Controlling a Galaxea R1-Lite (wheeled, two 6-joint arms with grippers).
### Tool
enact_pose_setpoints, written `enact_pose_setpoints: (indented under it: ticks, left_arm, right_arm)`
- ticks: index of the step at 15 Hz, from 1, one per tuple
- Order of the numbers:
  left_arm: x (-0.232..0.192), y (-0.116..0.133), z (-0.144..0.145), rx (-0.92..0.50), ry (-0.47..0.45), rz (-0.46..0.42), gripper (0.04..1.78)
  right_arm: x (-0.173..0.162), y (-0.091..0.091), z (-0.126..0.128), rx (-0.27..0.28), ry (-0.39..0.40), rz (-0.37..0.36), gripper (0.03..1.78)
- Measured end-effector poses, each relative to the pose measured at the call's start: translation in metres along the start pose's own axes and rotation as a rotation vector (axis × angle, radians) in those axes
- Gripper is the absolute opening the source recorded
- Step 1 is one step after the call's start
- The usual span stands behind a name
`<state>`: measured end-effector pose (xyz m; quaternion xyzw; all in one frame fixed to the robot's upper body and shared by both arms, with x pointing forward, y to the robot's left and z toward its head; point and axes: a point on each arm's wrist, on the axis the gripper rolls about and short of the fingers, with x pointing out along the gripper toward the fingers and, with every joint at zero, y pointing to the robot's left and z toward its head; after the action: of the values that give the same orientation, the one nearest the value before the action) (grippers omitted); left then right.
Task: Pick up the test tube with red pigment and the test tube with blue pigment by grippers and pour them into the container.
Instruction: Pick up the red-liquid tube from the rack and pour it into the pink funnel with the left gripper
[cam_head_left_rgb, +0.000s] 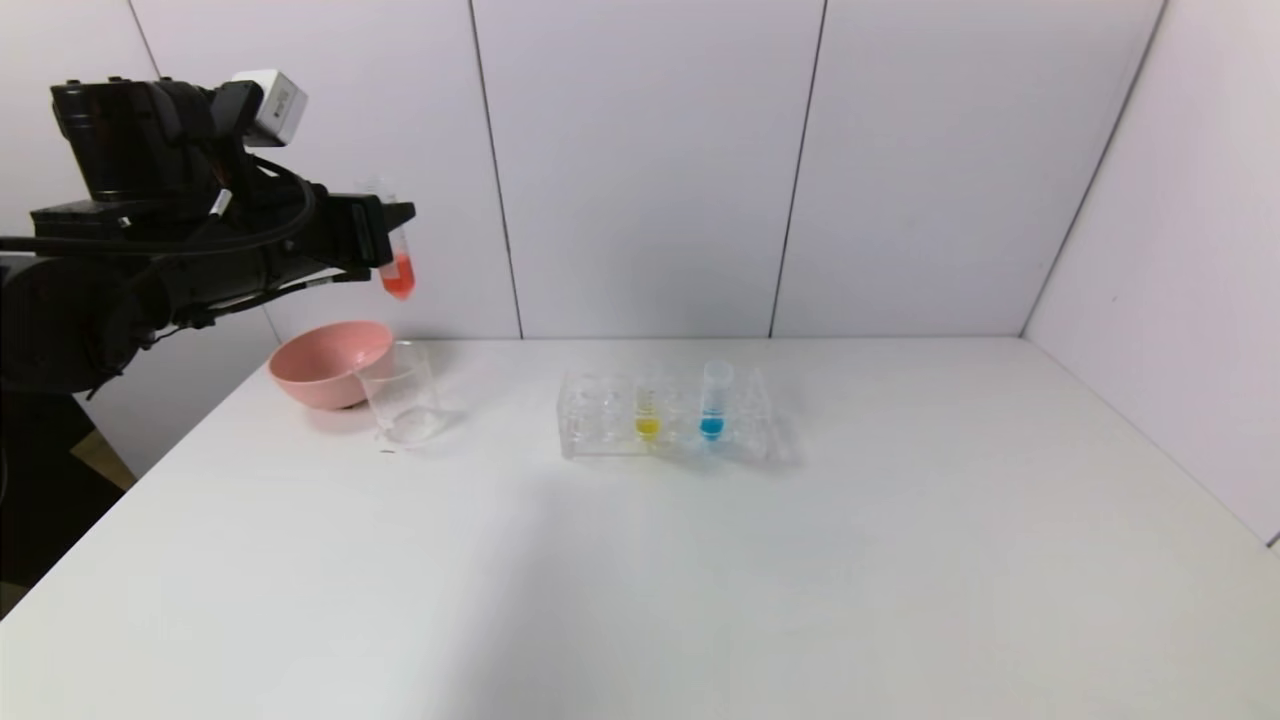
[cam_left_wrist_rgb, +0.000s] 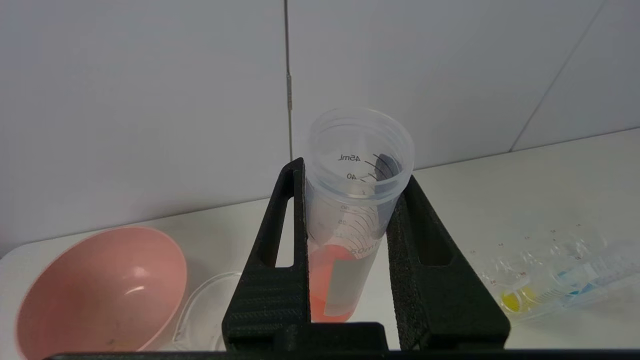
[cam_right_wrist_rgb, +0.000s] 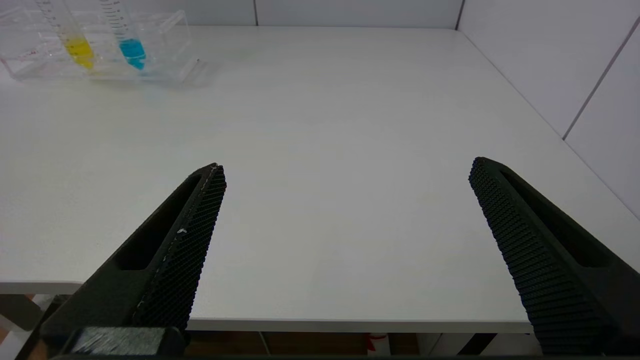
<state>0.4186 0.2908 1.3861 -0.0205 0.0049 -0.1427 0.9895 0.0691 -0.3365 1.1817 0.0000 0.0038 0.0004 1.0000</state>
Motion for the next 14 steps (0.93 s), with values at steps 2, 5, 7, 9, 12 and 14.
enact_pose_setpoints:
  ticks: [2,5,7,9,12,14]
  left_arm:
    - [-0.005,0.012,0.003,0.002,-0.008,0.037,0.46]
    - [-0.010,0.029,0.004,0.003,-0.013,0.090,0.46]
    - [-0.013,0.041,0.005,0.003,-0.013,0.113,0.46]
    - [-0.016,0.053,0.004,0.002,-0.009,0.120,0.46]
    - [-0.023,0.072,0.003,0.000,-0.005,0.146,0.46]
    - [-0.026,0.080,0.000,-0.006,0.004,0.153,0.46]
  right_arm:
    - [0.000,0.000,0.000,0.000,0.000,0.000,1.77]
    - [0.000,0.000,0.000,0.000,0.000,0.000,1.77]
    - [0.000,0.000,0.000,0.000,0.000,0.000,1.77]
    - [0.000,0.000,0.000,0.000,0.000,0.000,1.77]
    - [0.000,0.000,0.000,0.000,0.000,0.000,1.77]
    - [0.000,0.000,0.000,0.000,0.000,0.000,1.77]
